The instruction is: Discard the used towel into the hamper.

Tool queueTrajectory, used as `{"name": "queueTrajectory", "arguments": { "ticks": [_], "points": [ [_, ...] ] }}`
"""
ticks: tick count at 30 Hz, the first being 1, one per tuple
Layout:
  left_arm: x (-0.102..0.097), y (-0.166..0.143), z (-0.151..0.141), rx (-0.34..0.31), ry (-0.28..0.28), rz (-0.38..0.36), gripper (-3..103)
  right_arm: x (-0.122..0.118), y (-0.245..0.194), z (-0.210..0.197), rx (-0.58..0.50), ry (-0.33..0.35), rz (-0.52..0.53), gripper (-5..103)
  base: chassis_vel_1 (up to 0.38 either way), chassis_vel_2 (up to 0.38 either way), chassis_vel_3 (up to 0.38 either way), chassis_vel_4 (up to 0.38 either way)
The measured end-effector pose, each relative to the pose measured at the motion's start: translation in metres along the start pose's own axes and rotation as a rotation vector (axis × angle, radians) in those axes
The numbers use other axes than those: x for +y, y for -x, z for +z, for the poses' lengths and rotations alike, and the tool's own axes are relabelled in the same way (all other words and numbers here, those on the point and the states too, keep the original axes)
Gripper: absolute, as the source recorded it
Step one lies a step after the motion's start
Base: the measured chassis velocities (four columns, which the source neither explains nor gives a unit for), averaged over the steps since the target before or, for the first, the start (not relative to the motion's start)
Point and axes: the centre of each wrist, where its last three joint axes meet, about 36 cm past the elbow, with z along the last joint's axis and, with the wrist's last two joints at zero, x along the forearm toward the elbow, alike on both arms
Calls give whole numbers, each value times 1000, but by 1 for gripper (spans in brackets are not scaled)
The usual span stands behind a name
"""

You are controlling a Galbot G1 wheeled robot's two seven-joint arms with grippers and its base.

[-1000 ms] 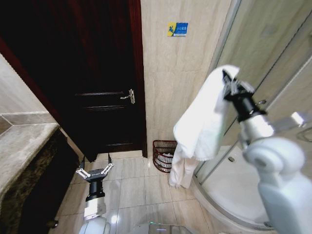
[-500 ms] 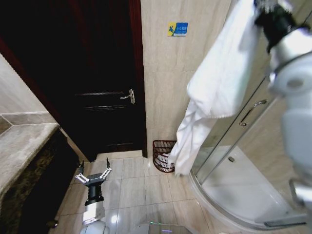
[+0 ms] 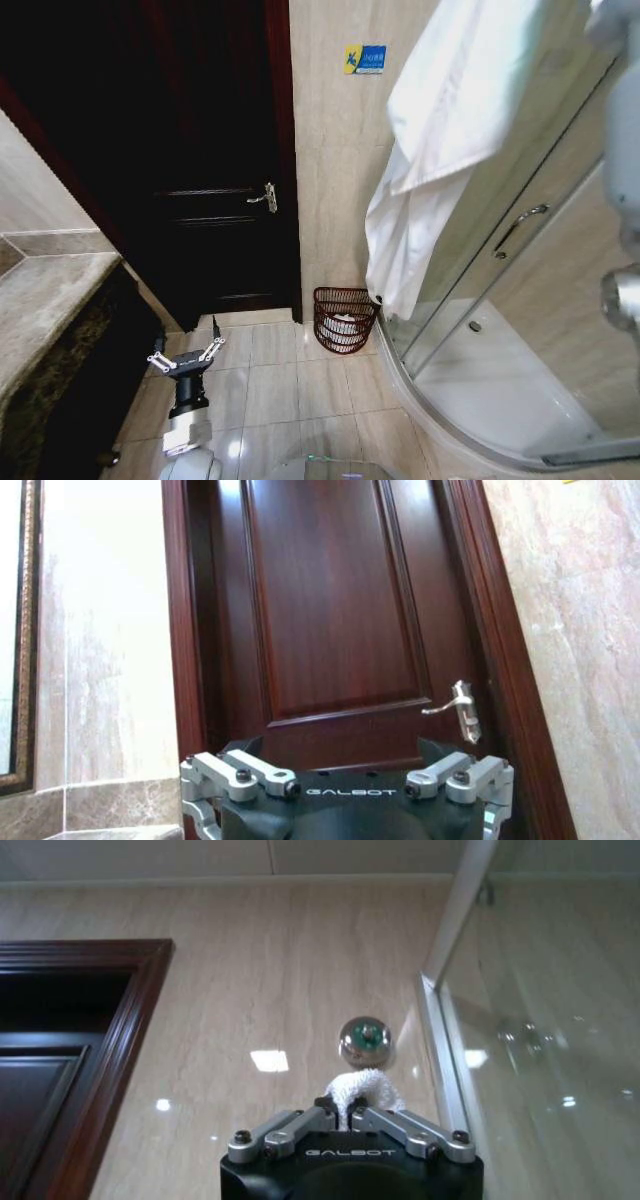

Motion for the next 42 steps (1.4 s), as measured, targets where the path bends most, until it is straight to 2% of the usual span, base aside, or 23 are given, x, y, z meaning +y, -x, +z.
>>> {"name": "queueTrajectory", "arguments": {
  "ticks": [5,17,26,34,38,42],
  "points": [
    [0,1,-1,0,-5,-6,100,14,23,0,8,8,2,3,0,0,0,0],
    [0,3,-4,-1,-19,-23,100,26,41,17,21,14,6,3,0,0,0,0],
    [1,6,-8,-4,-30,-35,100,30,24,80,91,1,-12,3,0,0,0,0],
    [-4,12,-21,-16,-50,-25,100,35,-8,151,161,30,-39,3,0,0,0,0],
    [-3,10,-20,-11,-48,-22,100,40,-13,173,169,47,-43,3,0,0,0,0],
    [-2,8,-20,-8,-46,-22,100,46,-4,177,144,67,-36,3,0,0,0,0]
  ]
}}
